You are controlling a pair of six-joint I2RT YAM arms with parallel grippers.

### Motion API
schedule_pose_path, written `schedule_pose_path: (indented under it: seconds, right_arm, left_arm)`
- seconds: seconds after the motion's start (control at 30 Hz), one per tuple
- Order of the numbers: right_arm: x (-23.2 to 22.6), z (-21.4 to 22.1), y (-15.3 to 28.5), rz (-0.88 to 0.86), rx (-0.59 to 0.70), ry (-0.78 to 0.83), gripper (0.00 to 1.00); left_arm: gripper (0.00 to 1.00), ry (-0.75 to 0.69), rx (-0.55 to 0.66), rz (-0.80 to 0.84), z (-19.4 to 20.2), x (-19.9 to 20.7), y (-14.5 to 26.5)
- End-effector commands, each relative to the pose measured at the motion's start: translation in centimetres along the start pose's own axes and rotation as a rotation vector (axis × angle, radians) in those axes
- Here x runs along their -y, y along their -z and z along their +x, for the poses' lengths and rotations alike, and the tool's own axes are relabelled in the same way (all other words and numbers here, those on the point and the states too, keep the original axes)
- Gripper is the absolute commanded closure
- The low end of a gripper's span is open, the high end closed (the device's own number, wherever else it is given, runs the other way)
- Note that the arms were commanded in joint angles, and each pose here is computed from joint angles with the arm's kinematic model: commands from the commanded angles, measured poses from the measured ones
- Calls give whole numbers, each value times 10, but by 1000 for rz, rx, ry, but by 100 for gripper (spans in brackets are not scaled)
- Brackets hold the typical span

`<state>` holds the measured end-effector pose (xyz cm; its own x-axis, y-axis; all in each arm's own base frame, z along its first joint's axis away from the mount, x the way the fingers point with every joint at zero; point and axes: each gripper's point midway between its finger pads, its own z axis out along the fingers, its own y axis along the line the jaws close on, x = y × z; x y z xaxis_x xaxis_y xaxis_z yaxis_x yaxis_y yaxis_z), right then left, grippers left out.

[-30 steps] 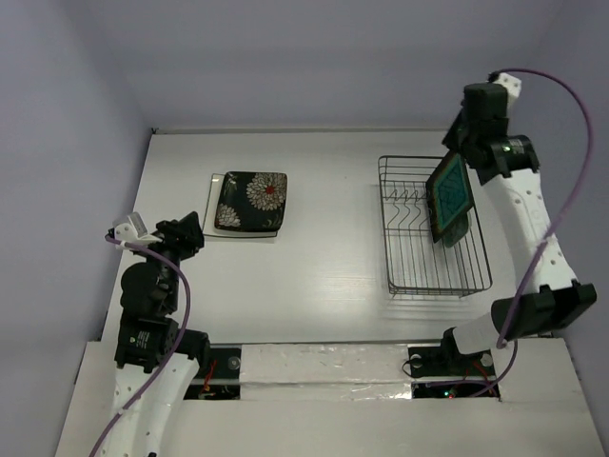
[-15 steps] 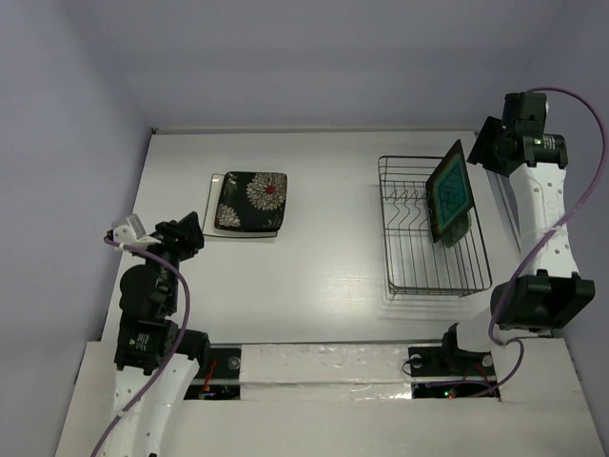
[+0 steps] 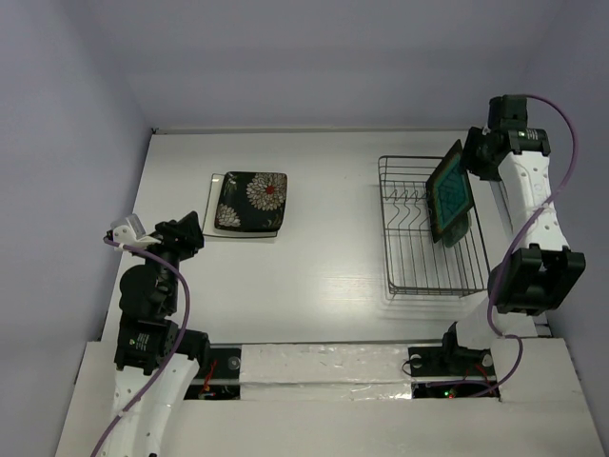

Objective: Unload the plates from the dish rack

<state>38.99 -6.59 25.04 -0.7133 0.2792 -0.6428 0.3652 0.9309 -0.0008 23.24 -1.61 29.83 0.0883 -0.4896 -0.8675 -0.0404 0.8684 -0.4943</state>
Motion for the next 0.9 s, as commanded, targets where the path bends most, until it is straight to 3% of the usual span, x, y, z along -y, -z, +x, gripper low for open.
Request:
schedule_pose_path:
  seconds: [0.0,0.27,0.63,0.73,0.77,0.87]
  right_arm:
    - [-7,3,-3,-36,-8,24,44]
    - [-2,10,-19,4,-42,28,65]
    - [-12,19,-24,-14,-90,44,68]
    - [-16,21,-25,13,-93,61,80]
    - [-19,16,-22,27,-72,65,89]
    - [-19,2,-13,50,-24,61,99]
  left_arm:
    - [47,5,30,25,-6,6,-3]
    - [47,1,21,20,-4,5,-5]
    - [47,4,24,22,-4,5,-4]
    - [47,6,29,25,-6,6,-3]
    - [47,4,27,24,-5,6,-3]
    - [47,4,29,25,-5,6,-3]
